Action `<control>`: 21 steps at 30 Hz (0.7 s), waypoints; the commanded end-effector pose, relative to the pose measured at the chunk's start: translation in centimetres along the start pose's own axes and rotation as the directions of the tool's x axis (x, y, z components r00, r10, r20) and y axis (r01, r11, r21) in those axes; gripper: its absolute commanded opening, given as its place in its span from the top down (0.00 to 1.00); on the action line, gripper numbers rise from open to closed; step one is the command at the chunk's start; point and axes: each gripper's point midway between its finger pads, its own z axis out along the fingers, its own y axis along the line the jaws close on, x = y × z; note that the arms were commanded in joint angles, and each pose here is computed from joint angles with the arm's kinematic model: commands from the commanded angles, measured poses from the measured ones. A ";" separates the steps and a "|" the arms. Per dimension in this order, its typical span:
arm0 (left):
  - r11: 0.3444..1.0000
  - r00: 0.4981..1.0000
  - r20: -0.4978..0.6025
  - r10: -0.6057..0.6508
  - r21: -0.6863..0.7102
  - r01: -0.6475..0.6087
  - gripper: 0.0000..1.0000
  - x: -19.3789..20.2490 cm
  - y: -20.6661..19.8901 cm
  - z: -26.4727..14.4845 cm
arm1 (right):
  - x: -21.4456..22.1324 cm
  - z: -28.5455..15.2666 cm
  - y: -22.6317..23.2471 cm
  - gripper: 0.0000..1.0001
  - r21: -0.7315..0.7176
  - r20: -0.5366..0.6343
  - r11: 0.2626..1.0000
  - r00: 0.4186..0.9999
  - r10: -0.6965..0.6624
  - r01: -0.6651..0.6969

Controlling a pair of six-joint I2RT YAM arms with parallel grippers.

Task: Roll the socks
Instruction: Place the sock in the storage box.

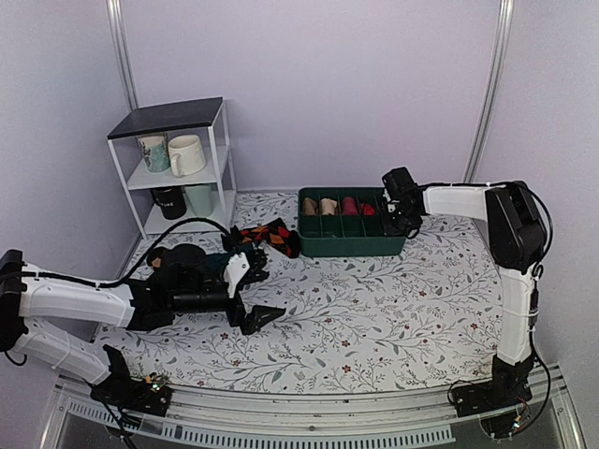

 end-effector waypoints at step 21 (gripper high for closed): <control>1.000 0.999 0.041 0.015 0.009 -0.015 0.01 -2.0 0.1 -0.6 | 2.0 2.7 0.8 0.60 -0.008 -0.212 0.995 0.972 0.097 -0.101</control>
